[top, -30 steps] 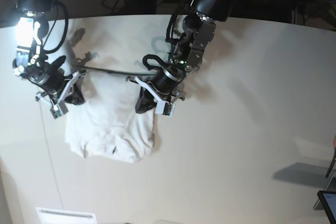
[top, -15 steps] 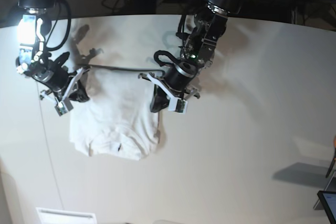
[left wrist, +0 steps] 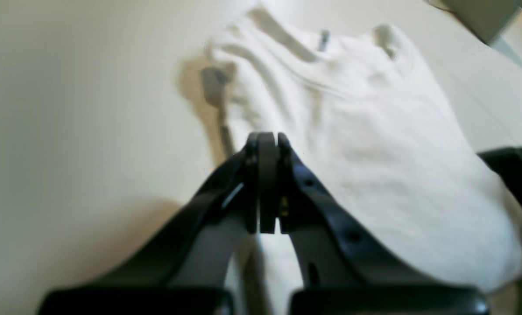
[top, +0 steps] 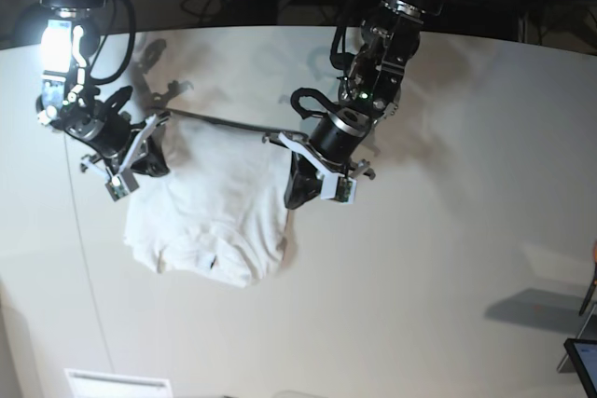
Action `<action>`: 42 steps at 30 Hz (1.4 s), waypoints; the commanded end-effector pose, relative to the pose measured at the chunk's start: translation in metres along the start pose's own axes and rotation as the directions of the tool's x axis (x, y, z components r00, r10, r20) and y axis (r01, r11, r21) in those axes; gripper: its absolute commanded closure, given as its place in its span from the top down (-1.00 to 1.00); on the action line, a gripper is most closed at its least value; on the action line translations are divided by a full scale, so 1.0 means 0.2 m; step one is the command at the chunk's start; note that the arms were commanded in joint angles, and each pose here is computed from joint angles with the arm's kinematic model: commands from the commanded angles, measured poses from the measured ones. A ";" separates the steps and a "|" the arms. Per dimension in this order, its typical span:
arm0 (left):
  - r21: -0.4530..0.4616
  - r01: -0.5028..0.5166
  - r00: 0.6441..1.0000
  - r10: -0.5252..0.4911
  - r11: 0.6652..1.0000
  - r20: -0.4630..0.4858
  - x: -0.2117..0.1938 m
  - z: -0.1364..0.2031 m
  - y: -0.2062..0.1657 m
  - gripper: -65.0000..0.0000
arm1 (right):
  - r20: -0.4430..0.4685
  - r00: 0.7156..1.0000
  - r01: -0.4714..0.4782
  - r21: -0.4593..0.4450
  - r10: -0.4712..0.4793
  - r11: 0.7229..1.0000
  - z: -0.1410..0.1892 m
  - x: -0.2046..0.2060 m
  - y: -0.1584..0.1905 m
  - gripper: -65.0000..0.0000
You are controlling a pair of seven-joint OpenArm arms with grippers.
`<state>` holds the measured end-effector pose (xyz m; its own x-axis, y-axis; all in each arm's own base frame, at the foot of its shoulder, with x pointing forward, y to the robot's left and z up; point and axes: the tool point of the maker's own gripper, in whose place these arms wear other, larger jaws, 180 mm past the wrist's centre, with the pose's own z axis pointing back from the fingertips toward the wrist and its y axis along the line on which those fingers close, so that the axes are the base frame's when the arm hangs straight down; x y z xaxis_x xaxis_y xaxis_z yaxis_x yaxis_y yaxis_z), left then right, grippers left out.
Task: Fold the T-shirt properly
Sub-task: 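Lower the bundle edge flat with both grippers to square the fold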
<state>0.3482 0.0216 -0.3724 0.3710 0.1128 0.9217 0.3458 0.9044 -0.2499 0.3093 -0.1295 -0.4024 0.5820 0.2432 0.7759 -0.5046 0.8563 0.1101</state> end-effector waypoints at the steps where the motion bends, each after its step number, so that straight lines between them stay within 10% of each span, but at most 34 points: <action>1: 0.005 0.012 0.999 -0.012 1.000 0.049 0.09 -0.02 0.02 -1.00 | 0.049 0.998 -0.034 0.020 0.033 0.999 0.00 0.10 0.02 -1.00; 42: -0.039 -0.053 0.996 0.050 0.998 -0.075 -0.23 0.19 -0.16 -1.00 | 0.064 0.994 -0.096 0.070 0.091 0.993 -0.06 0.19 0.10 -1.00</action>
<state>0.2823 0.0047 -0.4056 0.4726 0.1246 0.8724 0.3443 0.8852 -0.3129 0.3198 -0.0995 -0.3953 0.5355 0.3097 0.7857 -0.5917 0.8014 0.0875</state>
